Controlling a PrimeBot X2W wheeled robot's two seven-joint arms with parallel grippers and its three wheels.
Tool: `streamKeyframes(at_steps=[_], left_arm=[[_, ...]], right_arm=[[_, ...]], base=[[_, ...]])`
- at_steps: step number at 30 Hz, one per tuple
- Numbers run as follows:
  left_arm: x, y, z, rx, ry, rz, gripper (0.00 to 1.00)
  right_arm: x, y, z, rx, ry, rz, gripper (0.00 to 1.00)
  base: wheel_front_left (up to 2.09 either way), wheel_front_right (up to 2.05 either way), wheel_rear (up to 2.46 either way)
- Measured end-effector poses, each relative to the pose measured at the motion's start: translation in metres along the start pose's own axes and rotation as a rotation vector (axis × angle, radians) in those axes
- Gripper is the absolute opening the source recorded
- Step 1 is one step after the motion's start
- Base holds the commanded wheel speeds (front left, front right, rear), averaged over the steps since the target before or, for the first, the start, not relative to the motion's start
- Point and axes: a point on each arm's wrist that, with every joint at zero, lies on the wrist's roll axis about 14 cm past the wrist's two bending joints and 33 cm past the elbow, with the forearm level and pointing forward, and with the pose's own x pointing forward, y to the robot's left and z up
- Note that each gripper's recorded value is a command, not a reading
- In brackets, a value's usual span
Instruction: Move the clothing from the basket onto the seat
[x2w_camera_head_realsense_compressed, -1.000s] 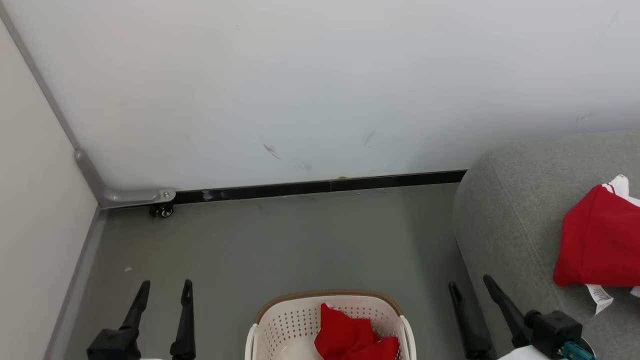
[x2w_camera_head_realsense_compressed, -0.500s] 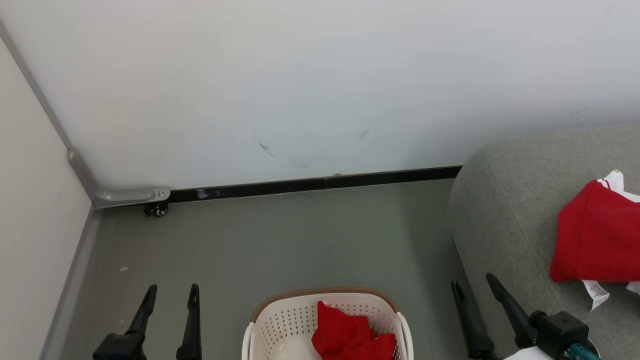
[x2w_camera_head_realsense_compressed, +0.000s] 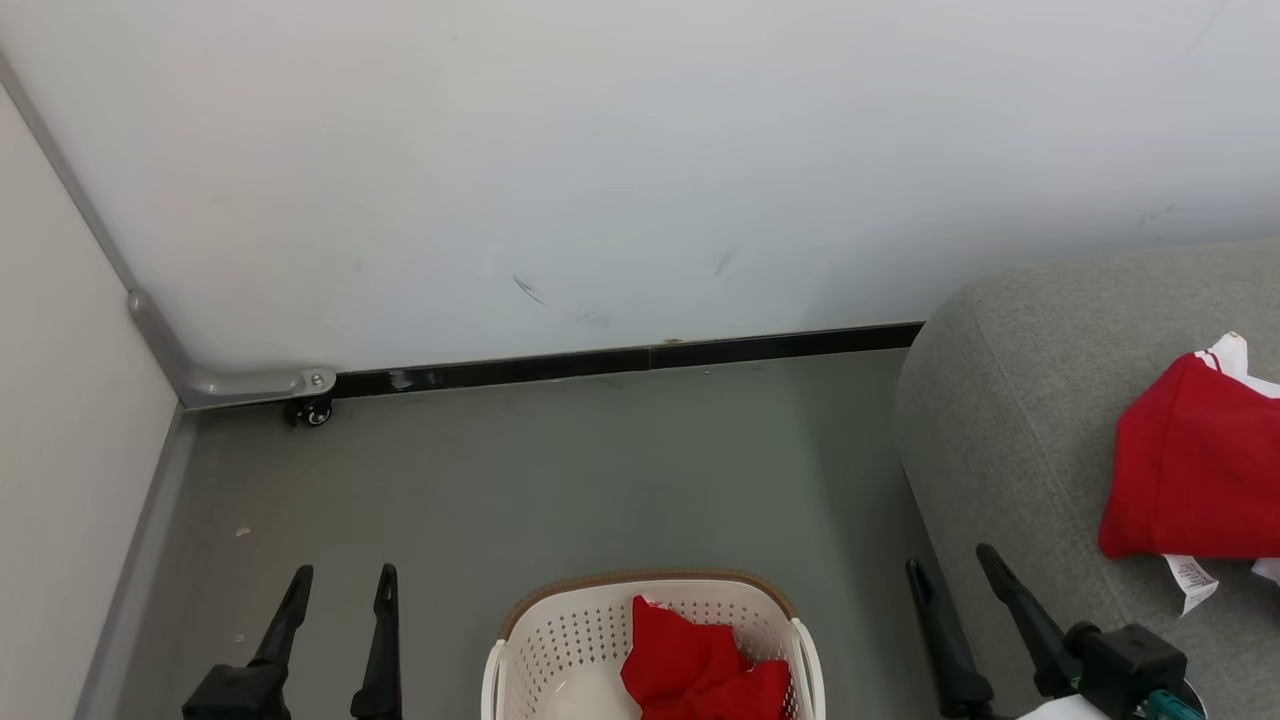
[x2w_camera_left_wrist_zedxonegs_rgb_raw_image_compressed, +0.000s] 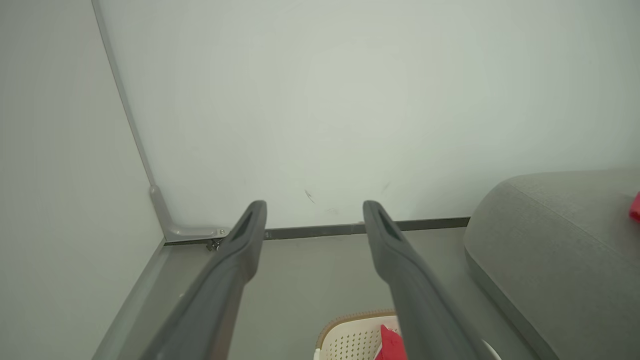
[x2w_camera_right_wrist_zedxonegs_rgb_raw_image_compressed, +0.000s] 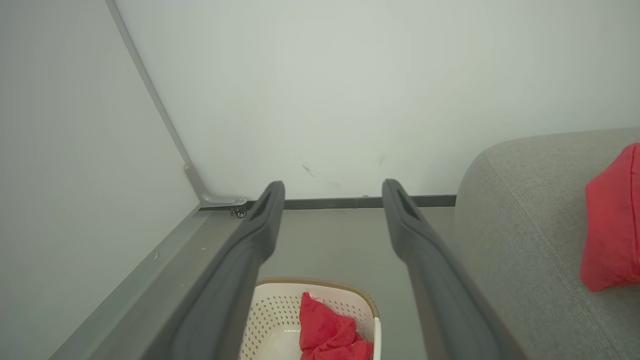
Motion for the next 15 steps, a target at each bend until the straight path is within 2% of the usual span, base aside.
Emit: streamKeyframes(at_steps=[15], left_arm=[[0.0043,-0.0095,-0.0029,0.002,0.008,-0.036,1.0]], right_arm=[[-0.0024,-0.0069,0.0048,0.003,-0.011,-0.025,1.0]], base=[[0.0,0.0,0.0]])
